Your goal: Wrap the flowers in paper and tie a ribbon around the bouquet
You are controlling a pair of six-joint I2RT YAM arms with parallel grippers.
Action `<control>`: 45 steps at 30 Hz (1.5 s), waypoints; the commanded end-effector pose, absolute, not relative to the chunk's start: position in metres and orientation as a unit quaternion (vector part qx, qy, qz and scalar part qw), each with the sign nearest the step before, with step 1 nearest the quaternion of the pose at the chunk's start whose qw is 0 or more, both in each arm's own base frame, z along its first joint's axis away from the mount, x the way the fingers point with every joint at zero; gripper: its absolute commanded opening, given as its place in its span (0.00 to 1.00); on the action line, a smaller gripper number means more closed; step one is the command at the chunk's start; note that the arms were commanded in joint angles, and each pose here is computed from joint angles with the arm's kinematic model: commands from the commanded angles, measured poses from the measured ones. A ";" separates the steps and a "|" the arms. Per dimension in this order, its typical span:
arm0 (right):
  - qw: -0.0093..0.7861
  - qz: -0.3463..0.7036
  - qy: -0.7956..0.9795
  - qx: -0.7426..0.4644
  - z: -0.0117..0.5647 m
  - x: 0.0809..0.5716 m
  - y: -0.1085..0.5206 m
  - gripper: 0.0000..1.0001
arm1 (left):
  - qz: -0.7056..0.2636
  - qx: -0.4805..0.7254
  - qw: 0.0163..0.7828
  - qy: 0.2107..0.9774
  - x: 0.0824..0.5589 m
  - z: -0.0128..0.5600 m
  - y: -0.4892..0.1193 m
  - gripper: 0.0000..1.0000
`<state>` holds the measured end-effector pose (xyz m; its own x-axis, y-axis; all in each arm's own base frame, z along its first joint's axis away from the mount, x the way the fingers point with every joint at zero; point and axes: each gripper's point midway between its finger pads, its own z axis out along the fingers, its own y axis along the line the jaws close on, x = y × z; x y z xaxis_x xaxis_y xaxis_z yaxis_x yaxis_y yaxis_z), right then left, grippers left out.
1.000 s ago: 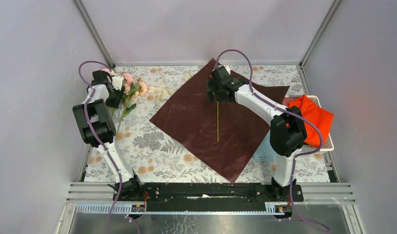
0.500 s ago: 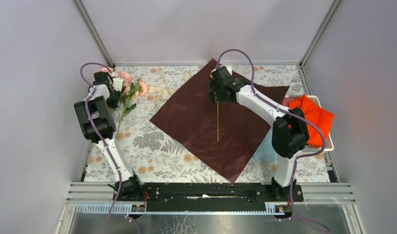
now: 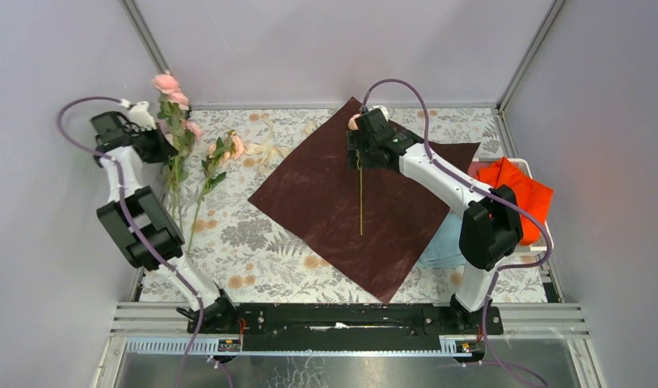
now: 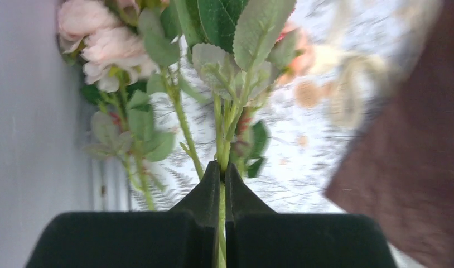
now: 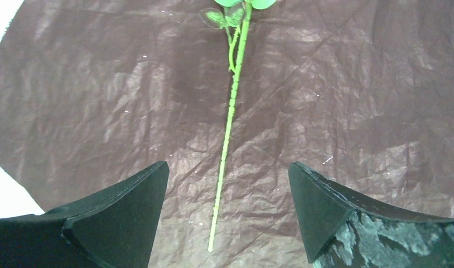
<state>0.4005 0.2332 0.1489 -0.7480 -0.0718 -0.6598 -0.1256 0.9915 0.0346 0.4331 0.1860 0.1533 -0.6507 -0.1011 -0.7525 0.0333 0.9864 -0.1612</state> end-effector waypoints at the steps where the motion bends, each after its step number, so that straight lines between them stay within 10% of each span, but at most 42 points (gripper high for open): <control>1: 0.413 0.152 0.894 -0.085 0.207 0.394 0.278 0.86 | -0.302 -0.026 0.498 0.813 0.417 0.229 0.125 0.00; 10: 0.394 0.488 0.737 -0.251 0.248 0.321 0.514 0.88 | -0.471 -0.044 0.486 0.734 0.378 0.250 0.044 0.00; 20: 0.337 0.547 0.740 -0.201 0.191 0.331 0.605 0.99 | -0.468 -0.039 0.479 0.741 0.371 0.237 0.004 0.00; 22: 0.333 0.551 0.740 -0.195 0.184 0.333 0.608 0.81 | -0.474 -0.039 0.473 0.742 0.371 0.235 -0.001 0.00; 25: 0.332 0.537 0.756 -0.171 0.180 0.340 0.602 0.13 | -0.477 -0.036 0.467 0.744 0.371 0.233 -0.005 0.00; 28: 0.350 0.490 0.786 -0.137 0.175 0.355 0.571 0.00 | -0.438 -0.027 0.456 0.774 0.373 0.223 0.003 0.00; 31: 0.366 0.442 0.815 -0.085 0.175 0.376 0.511 0.00 | -0.331 0.004 0.455 0.827 0.382 0.222 0.031 0.92; 45: 0.309 0.054 0.949 0.028 0.063 0.394 0.224 0.01 | 0.045 -0.041 0.345 0.937 0.387 0.094 0.175 0.99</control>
<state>0.4220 0.2535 0.0886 -0.7515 0.2146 -0.6238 0.0136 0.9504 0.3106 0.3940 0.1308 0.1377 -0.6600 -0.0750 -0.7475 0.0023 0.9948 -0.1019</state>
